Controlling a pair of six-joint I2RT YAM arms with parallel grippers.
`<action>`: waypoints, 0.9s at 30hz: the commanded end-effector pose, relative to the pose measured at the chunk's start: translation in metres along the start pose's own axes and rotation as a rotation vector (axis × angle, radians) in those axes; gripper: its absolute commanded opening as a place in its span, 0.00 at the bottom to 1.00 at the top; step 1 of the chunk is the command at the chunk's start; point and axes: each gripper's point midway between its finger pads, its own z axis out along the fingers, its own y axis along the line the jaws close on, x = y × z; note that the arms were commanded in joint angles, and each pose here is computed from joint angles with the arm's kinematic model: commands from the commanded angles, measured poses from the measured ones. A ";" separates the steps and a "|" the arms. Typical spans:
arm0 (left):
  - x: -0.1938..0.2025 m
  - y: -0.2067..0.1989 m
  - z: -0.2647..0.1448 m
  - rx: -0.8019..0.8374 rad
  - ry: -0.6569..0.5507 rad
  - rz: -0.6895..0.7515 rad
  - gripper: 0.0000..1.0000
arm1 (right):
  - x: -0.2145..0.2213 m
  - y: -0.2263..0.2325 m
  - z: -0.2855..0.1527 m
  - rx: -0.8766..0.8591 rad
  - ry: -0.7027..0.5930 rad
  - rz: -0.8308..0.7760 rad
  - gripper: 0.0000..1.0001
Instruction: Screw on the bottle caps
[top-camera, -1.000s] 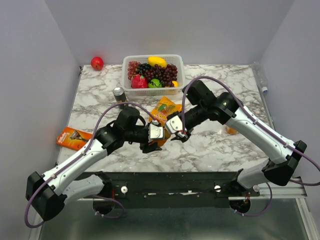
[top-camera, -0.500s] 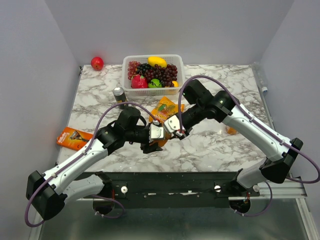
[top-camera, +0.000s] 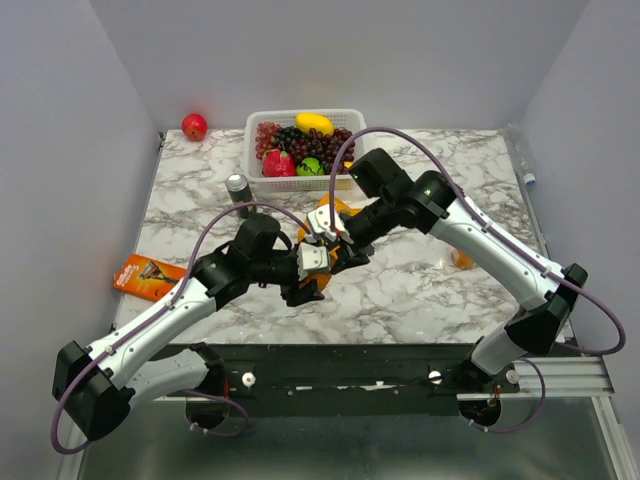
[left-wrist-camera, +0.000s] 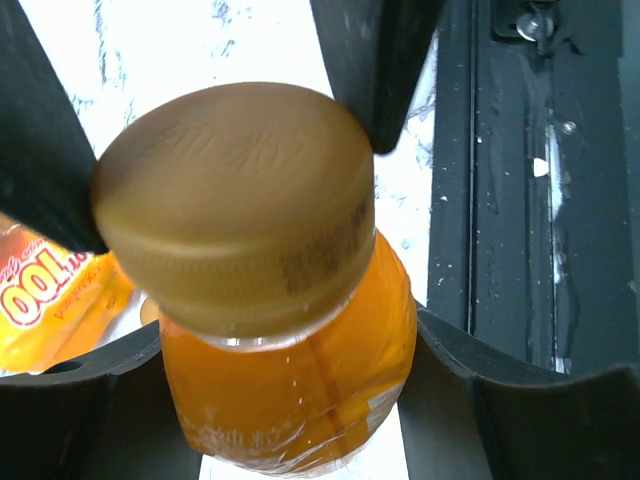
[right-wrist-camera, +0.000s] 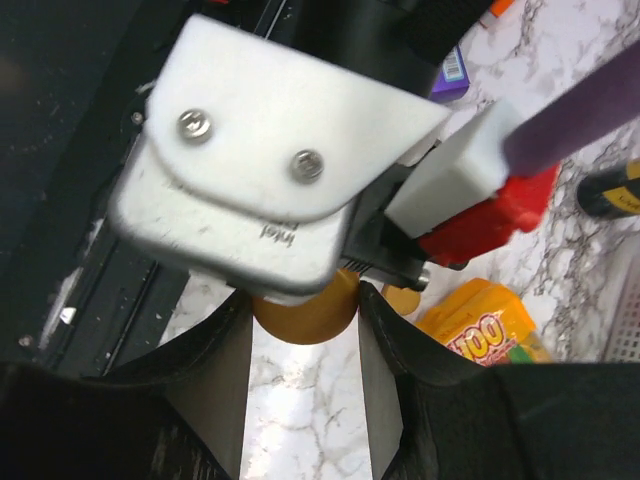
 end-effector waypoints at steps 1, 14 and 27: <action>-0.038 0.035 -0.005 -0.174 -0.118 0.062 0.00 | 0.006 -0.005 0.011 0.002 0.010 0.243 0.21; -0.028 0.039 -0.007 -0.213 -0.091 0.040 0.25 | 0.019 -0.011 0.001 0.050 0.046 0.307 0.17; 0.036 0.070 -0.025 -0.444 0.071 0.038 0.99 | 0.106 -0.029 -0.076 0.264 0.336 0.474 0.12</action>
